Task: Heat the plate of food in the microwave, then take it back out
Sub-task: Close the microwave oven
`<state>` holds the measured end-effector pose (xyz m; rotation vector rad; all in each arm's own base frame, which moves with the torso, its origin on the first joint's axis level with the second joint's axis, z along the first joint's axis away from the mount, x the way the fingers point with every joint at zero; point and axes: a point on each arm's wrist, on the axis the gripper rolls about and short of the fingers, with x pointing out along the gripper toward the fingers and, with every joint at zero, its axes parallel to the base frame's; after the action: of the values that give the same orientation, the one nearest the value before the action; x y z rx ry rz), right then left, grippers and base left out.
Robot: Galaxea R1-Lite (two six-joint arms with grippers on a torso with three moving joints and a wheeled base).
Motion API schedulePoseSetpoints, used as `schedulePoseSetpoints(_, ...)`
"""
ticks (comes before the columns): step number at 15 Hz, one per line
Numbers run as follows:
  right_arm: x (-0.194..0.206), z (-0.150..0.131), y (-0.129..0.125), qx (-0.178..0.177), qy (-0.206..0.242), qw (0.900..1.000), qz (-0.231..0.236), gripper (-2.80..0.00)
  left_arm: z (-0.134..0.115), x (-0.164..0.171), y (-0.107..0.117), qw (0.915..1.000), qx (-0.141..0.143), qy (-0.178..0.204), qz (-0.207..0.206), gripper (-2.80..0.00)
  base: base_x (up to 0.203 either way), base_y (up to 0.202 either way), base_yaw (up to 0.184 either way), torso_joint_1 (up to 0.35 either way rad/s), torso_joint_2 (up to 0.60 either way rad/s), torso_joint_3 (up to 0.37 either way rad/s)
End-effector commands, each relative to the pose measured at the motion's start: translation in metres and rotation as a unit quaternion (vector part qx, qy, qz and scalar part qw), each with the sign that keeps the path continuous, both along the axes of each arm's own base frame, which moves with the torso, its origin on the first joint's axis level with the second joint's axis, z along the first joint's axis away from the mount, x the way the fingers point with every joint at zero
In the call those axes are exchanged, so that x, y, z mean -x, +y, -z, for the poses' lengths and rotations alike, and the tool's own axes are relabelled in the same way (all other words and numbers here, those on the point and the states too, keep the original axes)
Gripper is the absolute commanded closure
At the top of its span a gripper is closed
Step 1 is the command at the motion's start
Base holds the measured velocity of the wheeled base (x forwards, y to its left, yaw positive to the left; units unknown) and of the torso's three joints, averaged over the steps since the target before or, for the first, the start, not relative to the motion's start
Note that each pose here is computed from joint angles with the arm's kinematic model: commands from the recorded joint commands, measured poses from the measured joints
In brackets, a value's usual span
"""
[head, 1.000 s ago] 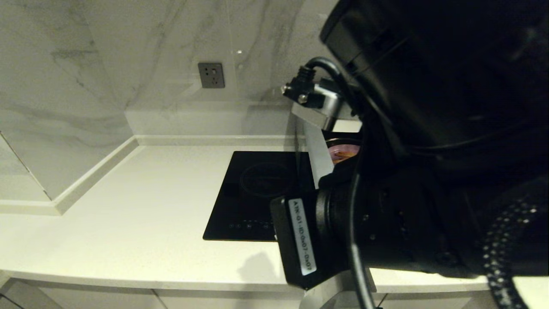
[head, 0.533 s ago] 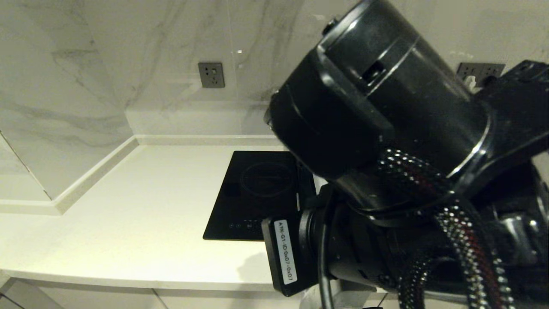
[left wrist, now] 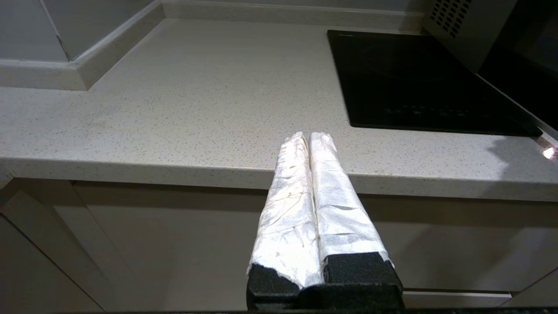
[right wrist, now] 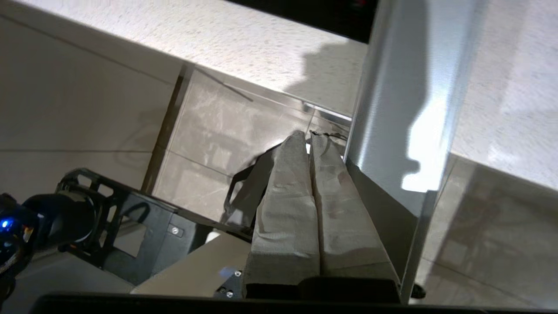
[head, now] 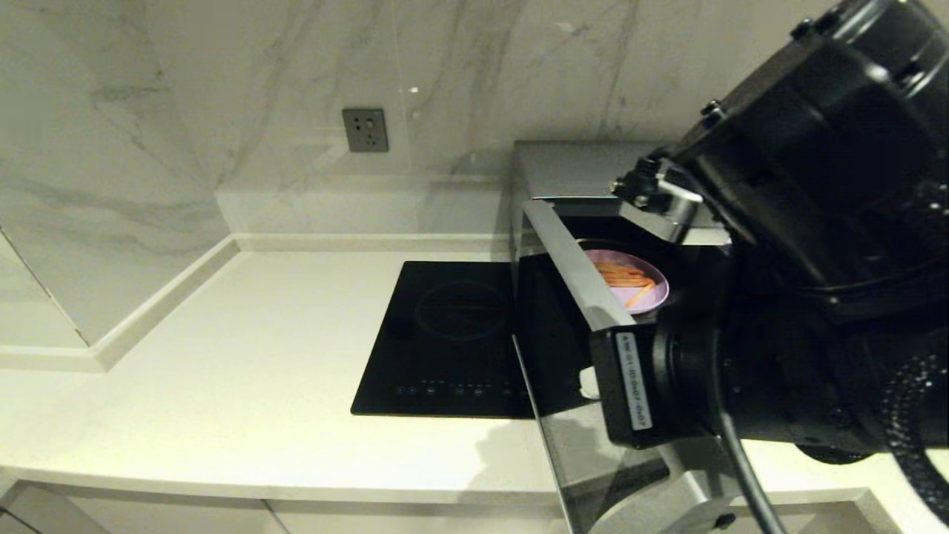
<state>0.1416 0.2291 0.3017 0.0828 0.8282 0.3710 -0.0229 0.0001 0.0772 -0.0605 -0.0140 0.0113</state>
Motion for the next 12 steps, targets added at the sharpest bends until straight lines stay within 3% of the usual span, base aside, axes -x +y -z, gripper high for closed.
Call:
schedulePoseSetpoints(1,0.005,-0.007,-0.026,-0.017,-0.002,0.999,0.028,0.0,0.0,0.0,0.0,1.0,0.0,0.0,0.0,0.0,0.0,0.0,0.0,0.0,0.0,0.0)
schedulePoseSetpoints(6,0.003,0.001,-0.061,-0.015,0.009,0.996,0.082,0.0,0.0,0.0,0.0,1.0,0.0,0.0,0.0,0.0,0.0,0.0,0.0,0.0,0.0,0.0)
schedulePoseSetpoints(12,-0.006,0.01,-0.103,-0.047,-0.005,0.984,0.17,0.0,0.0,0.0,0.0,1.0,0.0,0.0,0.0,0.0,0.0,0.0,0.0,0.0,0.0,0.0)
